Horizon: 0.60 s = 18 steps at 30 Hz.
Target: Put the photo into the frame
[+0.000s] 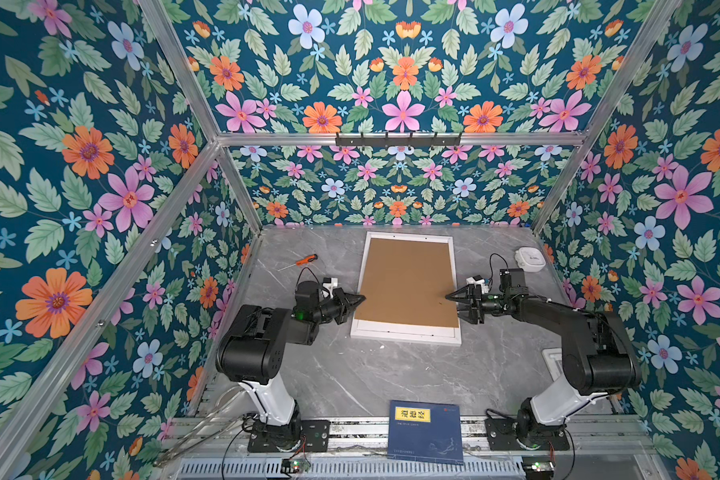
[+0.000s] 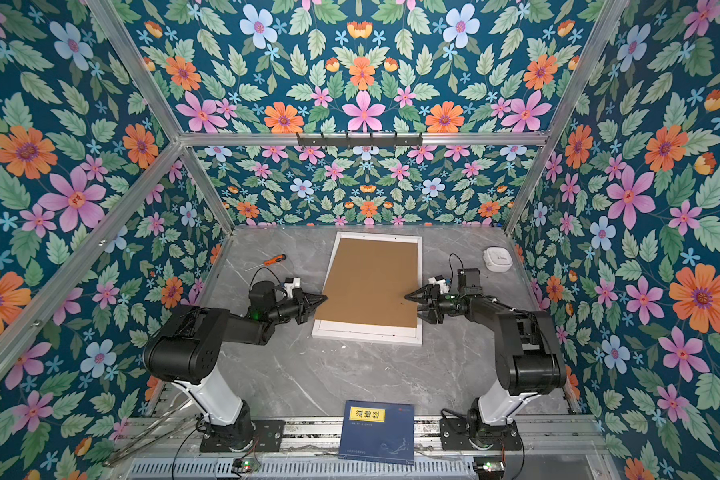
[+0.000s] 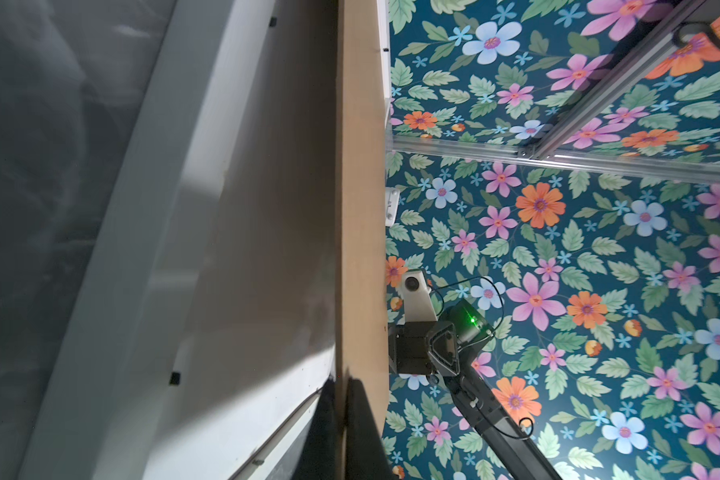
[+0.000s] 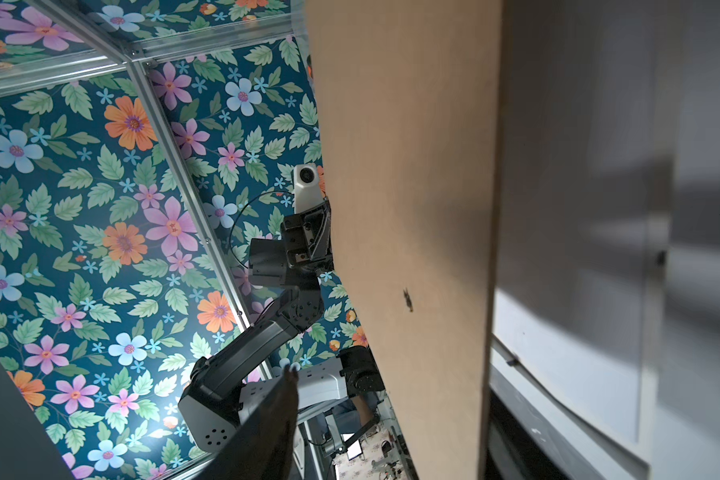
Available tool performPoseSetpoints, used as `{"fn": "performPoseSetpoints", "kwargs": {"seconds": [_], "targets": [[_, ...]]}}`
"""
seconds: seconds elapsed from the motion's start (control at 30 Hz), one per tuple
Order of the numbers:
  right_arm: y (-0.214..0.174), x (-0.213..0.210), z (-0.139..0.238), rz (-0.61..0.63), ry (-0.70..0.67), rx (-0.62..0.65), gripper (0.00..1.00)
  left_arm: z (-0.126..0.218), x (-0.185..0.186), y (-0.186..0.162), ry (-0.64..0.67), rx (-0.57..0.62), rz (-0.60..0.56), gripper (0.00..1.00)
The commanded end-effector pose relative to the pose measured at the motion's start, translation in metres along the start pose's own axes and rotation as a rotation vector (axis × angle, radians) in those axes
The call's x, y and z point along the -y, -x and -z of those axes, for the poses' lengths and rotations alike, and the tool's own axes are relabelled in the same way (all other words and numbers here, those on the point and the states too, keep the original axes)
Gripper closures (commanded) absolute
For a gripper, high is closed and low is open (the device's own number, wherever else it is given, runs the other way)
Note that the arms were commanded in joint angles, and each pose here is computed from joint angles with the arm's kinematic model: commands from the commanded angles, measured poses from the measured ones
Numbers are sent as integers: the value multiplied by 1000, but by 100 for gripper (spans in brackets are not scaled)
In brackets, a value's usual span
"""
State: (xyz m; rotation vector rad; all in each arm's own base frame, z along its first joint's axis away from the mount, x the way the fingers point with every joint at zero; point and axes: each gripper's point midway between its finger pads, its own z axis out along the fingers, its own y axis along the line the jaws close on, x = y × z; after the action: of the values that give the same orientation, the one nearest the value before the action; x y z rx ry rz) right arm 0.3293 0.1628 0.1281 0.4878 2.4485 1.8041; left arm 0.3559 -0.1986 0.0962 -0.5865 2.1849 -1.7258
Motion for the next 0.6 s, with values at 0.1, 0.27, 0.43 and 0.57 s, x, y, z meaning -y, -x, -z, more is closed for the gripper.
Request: {"fn": "performPoseSetpoints", "kwargs": {"seconds": [0.1,0.27,0.43,0.57], "targets": [[-4,-1,5,-2,-36,8,36,-1,17,13,-81,60,-19,100],[-2,9,11,-27,-92,38,32,-4,12,18,-38,67,-27,100],[0,18,22,-51,-117,79,30,-6,11,22,-12,75,-40,100],[0,22,26,-52,-125,92,28,-6,10,24,-29,87,-12,100]]}}
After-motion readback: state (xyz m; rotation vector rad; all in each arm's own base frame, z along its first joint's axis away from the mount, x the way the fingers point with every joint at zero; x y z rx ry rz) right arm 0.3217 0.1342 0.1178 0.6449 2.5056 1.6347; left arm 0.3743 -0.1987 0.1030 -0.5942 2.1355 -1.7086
